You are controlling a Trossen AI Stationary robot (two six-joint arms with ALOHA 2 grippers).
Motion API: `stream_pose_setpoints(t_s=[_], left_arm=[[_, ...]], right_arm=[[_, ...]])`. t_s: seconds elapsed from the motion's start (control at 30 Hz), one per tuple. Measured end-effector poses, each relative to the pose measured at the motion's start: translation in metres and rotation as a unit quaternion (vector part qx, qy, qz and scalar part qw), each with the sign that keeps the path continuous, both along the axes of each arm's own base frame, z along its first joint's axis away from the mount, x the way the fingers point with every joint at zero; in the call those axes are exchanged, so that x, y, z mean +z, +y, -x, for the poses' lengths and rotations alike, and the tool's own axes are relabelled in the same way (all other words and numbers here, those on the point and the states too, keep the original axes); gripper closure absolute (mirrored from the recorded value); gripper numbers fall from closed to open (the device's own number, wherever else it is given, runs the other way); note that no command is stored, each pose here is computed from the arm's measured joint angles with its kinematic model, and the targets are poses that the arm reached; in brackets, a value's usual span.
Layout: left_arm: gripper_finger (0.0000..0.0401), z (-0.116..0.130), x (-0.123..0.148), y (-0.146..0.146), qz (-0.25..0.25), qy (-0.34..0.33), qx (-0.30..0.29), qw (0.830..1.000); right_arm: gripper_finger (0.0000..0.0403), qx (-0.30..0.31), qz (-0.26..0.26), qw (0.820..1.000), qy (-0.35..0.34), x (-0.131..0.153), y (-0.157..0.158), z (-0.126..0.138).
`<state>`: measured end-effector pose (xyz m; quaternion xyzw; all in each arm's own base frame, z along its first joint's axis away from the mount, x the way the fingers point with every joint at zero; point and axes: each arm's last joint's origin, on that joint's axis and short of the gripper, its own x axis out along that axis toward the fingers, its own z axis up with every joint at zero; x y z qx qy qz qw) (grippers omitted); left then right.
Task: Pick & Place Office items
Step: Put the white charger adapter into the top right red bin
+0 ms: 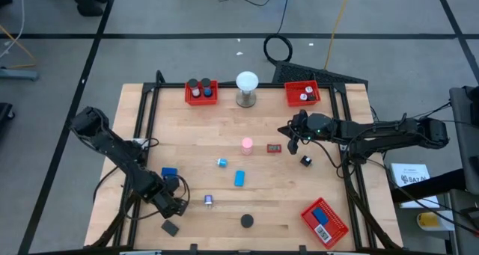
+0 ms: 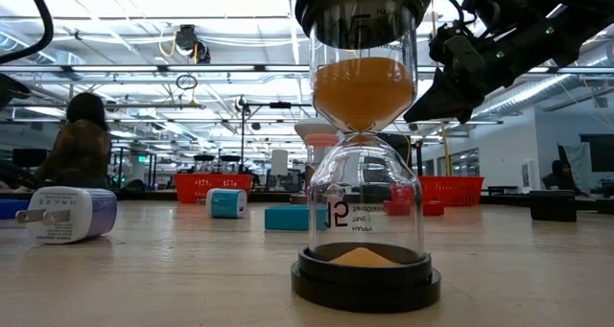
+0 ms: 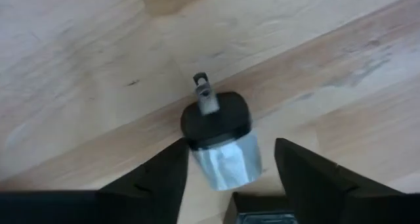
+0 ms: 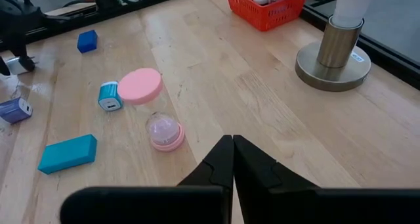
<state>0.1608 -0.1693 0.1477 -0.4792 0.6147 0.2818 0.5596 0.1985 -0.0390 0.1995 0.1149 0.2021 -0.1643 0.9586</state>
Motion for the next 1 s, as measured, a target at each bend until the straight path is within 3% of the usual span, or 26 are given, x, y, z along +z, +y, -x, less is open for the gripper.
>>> stream_pose_setpoints(t_s=[0.23,0.6,0.83,1.0], left_arm=[[0.0273,0.000,0.001,0.000,0.000,-0.009,-0.020,1.000],[0.0272,0.004,0.027,0.024,-0.093,-0.107,0.019,0.990],[0.0275,-0.002,0.051,0.052,-0.179,-0.215,-0.019,0.960],[0.0271,-0.016,0.058,0.081,-0.262,-0.238,-0.084,0.931]], right_arm=[[0.0403,0.000,0.000,1.000,0.000,0.000,0.000,0.000],[0.0403,-0.006,-0.016,1.000,-0.005,0.000,0.000,0.000],[0.0403,-0.019,-0.046,0.999,-0.014,0.000,0.000,0.000],[0.0403,-0.035,-0.082,0.996,-0.025,0.000,0.000,0.000]])
